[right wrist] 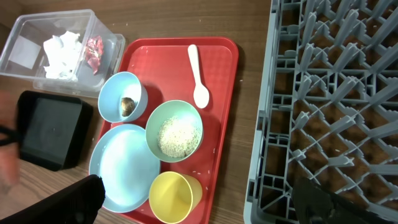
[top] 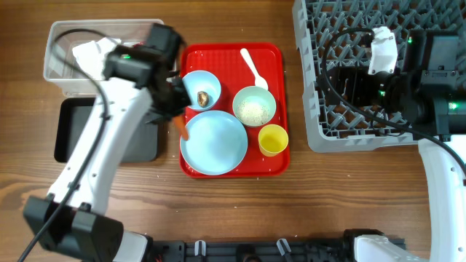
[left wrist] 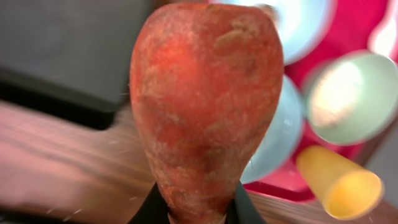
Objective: Sort waste into correct bins and load items into the dishwasher rack
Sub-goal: 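Carry the carrot with the left gripper and release it on the black tray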
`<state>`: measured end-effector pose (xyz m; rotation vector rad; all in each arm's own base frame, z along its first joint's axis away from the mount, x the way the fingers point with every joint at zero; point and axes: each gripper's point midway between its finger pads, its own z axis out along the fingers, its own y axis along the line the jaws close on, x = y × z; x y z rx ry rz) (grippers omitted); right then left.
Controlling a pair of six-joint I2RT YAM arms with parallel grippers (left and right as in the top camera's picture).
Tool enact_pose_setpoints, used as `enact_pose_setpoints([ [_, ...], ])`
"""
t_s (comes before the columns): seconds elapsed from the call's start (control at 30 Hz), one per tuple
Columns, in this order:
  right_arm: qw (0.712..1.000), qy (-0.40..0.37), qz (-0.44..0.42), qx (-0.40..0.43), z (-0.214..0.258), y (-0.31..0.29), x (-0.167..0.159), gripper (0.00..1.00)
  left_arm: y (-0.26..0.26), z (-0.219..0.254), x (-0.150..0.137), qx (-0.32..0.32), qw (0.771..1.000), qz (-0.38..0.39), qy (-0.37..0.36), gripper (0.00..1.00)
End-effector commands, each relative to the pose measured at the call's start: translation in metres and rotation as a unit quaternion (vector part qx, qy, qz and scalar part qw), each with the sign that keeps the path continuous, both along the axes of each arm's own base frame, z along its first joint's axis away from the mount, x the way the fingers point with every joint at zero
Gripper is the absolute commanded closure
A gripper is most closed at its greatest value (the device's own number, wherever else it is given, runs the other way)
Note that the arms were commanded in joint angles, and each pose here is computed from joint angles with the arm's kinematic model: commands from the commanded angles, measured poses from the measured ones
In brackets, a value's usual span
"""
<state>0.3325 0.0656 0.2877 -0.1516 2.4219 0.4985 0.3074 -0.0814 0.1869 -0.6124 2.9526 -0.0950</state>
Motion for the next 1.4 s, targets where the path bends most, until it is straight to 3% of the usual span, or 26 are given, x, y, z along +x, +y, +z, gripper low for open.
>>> enact_pose_setpoints([
  [0.0, 1.000, -0.007, 0.006, -0.001, 0.003, 0.000, 0.004, 0.00, 0.049, 0.000, -0.004, 0.048, 0.997, 0.054, 0.013, 0.96],
  [0.27, 1.000, -0.007, 0.006, -0.001, 0.003, 0.000, 0.004, 0.00, 0.111, -0.066, -0.012, 0.052, 0.977, 0.200, 0.043, 0.96],
  [0.43, 1.000, -0.007, 0.004, -0.002, 0.003, -0.001, 0.004, 0.00, 0.152, -0.110, -0.009, 0.042, 0.954, 0.297, 0.013, 0.96],
  [0.77, 1.000, -0.004, 0.003, -0.001, 0.002, 0.000, 0.003, 0.00, 0.208, -0.137, 0.000, 0.063, 0.925, 0.371, -0.050, 0.92],
  [0.83, 1.000, -0.004, 0.004, -0.001, 0.002, 0.000, 0.003, 0.00, 0.210, -0.145, 0.000, 0.068, 0.924, 0.372, -0.049, 0.84],
  [0.93, 1.000, -0.005, 0.004, -0.001, 0.002, 0.000, 0.004, 0.00, 0.210, -0.153, -0.001, 0.068, 0.925, 0.372, -0.038, 0.63],
  [1.07, 1.000, -0.004, 0.003, -0.001, 0.002, -0.001, 0.003, 0.00, 0.210, -0.157, -0.002, 0.069, 0.925, 0.371, -0.031, 0.46],
  [1.17, 1.000, -0.007, 0.003, -0.002, 0.003, -0.001, 0.004, 0.00, 0.210, -0.152, -0.001, 0.069, 0.927, 0.368, -0.037, 0.17],
  [1.23, 1.000, -0.012, 0.004, -0.001, 0.005, 0.000, 0.006, 0.00, 0.211, -0.140, 0.002, 0.072, 0.933, 0.351, -0.046, 0.09],
  [1.37, 1.000, -0.018, 0.003, -0.001, 0.007, 0.000, 0.008, 0.00, 0.212, -0.095, 0.013, 0.082, 0.948, 0.298, -0.080, 0.06],
])
